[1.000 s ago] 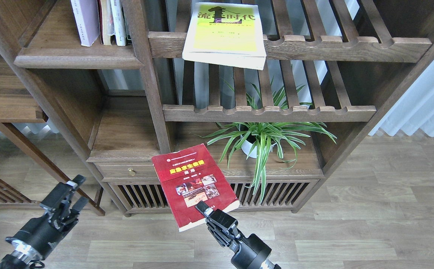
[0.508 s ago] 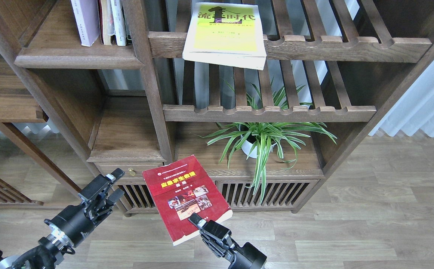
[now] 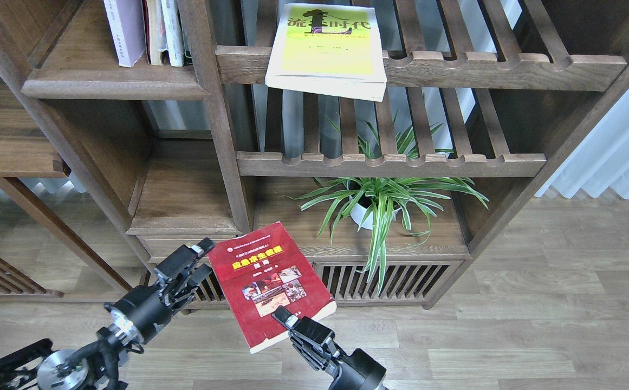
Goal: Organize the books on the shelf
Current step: 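Bring the left gripper to the red book's edge and grasp it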
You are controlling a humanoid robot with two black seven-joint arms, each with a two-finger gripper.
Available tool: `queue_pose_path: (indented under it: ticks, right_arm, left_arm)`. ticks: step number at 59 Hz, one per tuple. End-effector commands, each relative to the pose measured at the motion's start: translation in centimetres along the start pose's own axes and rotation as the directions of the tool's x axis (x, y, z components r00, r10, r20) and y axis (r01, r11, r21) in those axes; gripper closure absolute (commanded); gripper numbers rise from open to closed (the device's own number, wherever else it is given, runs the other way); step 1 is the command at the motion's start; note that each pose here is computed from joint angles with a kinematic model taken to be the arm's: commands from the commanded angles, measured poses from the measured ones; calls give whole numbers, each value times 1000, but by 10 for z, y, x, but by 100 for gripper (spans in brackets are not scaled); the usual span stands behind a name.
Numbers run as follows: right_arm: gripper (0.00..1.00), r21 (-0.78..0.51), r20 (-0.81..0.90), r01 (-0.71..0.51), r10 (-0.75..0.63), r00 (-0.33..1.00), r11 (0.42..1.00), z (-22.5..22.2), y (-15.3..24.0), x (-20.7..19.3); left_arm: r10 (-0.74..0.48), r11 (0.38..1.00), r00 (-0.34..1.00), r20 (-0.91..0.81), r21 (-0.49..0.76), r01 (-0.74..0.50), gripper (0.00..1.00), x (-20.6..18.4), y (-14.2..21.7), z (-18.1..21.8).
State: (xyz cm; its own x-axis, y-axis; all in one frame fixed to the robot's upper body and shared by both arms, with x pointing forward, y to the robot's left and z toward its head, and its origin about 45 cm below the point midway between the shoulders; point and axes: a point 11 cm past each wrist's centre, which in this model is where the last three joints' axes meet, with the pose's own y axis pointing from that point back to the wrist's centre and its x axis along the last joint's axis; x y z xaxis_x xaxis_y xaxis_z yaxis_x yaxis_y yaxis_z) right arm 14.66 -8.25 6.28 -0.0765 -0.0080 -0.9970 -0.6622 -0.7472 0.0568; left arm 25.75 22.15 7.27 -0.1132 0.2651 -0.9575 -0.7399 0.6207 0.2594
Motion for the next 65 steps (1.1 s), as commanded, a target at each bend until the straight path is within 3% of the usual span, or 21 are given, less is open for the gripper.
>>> queue_pose_path:
  ticks: [1, 22, 38, 57, 58, 59, 60, 65]
  right_arm:
    - [96, -1, -3, 2, -2, 1000, 1000, -1, -1, -1]
    - [96, -3, -5, 4, -4, 1000, 1000, -1, -2, -1]
    - [96, -3, -3, 3, -3, 1000, 1000, -1, -1, -1]
    - [96, -3, -3, 4, -4, 1000, 1000, 0, -1, -1]
    - [96, -3, -3, 4, -4, 1000, 1000, 0, -1, -1]
    - [96, -2, -4, 5, -5, 1000, 1000, -1, -1, -1]
    - [96, -3, -3, 4, -4, 1000, 1000, 0, -1, -1]
    - [95, -2, -4, 5, -5, 1000, 1000, -1, -1, -1]
  left_arm:
    - [-4, 1000, 1000, 10, 20, 4, 11, -4, -7, 0]
    - [-31, 996, 999, 40, 82, 28, 14, -25, -33, 1]
    - [3, 992, 999, 52, 125, -9, 31, -17, -34, -8]
    - [27, 989, 999, 40, 147, -32, 72, -9, -32, -18]
    - [26, 989, 999, 37, 146, -31, 74, -9, -32, -19]
    - [25, 989, 999, 35, 143, -30, 86, -9, -33, -19]
    - [27, 990, 999, 34, 140, -31, 91, -8, -32, -19]
    - [30, 990, 999, 34, 133, -34, 92, -7, -32, -17]
